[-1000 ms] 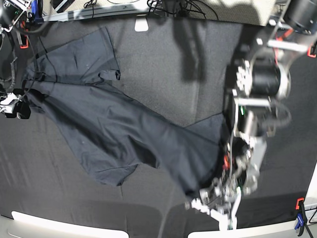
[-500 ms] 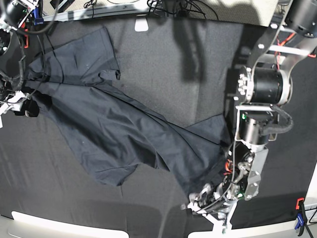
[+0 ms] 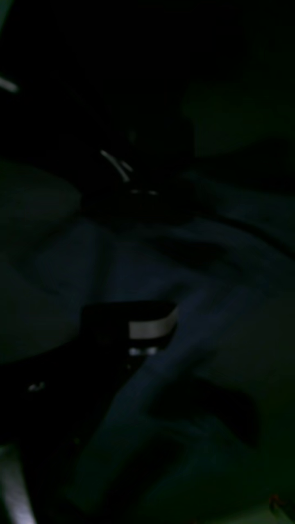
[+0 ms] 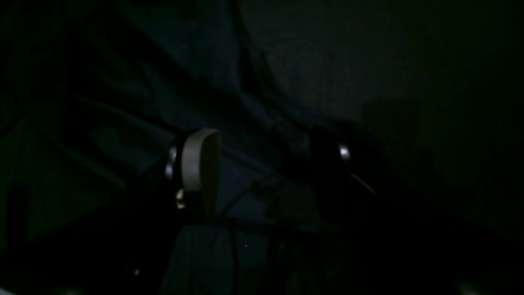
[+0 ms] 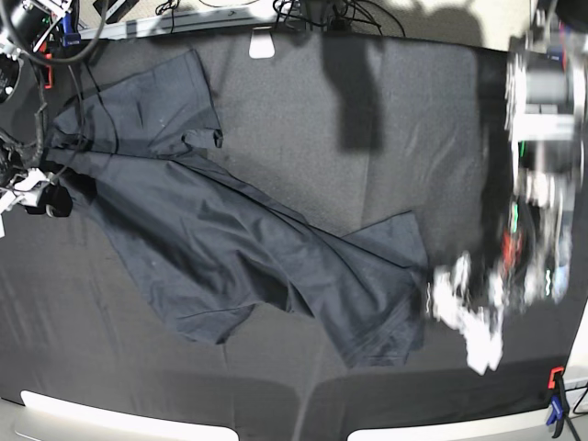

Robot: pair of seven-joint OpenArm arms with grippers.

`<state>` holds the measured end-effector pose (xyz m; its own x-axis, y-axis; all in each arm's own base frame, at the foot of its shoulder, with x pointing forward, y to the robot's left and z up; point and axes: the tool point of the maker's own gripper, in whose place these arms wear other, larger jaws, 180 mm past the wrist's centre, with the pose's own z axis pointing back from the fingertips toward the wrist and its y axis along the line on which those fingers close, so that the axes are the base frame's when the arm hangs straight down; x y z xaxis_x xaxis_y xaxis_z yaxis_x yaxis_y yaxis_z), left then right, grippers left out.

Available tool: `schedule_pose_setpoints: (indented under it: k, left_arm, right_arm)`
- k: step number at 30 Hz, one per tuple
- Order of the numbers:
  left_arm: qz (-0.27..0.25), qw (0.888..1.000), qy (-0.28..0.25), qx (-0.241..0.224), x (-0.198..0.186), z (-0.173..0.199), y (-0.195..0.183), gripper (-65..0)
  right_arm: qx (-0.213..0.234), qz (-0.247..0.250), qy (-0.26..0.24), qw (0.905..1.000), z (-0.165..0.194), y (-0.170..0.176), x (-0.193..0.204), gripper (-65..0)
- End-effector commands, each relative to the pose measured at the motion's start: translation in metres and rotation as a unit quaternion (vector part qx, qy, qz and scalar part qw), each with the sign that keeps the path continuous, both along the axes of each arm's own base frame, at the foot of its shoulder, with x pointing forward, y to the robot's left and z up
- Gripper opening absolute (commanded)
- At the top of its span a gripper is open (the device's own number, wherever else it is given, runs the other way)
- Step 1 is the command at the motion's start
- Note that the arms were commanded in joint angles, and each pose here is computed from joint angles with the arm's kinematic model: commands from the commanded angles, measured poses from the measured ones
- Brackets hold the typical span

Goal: Layout the t-shirt on the table in an organized manner, then fold the t-shirt properly
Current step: 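Lift the grasped shirt edge with the left gripper and pull it outward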

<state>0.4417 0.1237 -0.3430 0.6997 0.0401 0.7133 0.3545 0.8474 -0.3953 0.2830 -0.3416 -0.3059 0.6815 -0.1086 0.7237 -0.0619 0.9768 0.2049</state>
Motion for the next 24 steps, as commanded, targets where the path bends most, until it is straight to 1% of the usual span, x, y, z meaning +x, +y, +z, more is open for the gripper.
schedule_pose_setpoints:
  k: [1,6,9,10,12,16,20,24]
  left_arm:
    - [0.001,0.999,-0.045,-0.002,0.011,0.028,-0.002,-36.0]
    - [0.035,0.998,-0.027,0.048,-0.027,-0.001,0.005,-36.0]
    - [0.076,0.994,-0.005,0.082,-0.044,-0.024,0.021,-36.0]
    - [0.092,0.992,0.005,0.088,-0.050,-0.032,0.026,-36.0]
    - [0.103,0.990,0.023,0.091,-0.062,-0.046,0.030,-36.0]
    - [0.117,0.989,0.043,0.078,-0.076,-0.059,0.031,-36.0]
    - [0.140,0.989,0.052,0.018,-0.079,-0.058,0.021,-36.0]
    - [0.110,0.992,0.058,-0.013,-0.083,-0.057,-0.004,-36.0]
  right_arm:
    - [-0.014,0.007,-0.030,0.9994,0.019,-0.005,0.009,-31.0]
    - [-0.015,0.006,-0.030,0.9994,0.019,-0.005,0.009,-31.0]
    - [-0.015,0.006,-0.030,0.9994,0.019,-0.005,0.009,-31.0]
    - [-0.015,0.006,-0.030,0.9994,0.019,-0.005,0.009,-31.0]
    - [-0.015,0.006,-0.030,0.9994,0.019,-0.005,0.009,-31.0]
    - [-0.015,0.007,-0.030,0.9994,0.019,-0.005,0.009,-31.0]
    - [-0.014,0.007,-0.030,0.9994,0.020,-0.005,0.009,-31.0]
    - [-0.015,0.007,-0.030,0.9994,0.019,-0.005,0.009,-31.0]
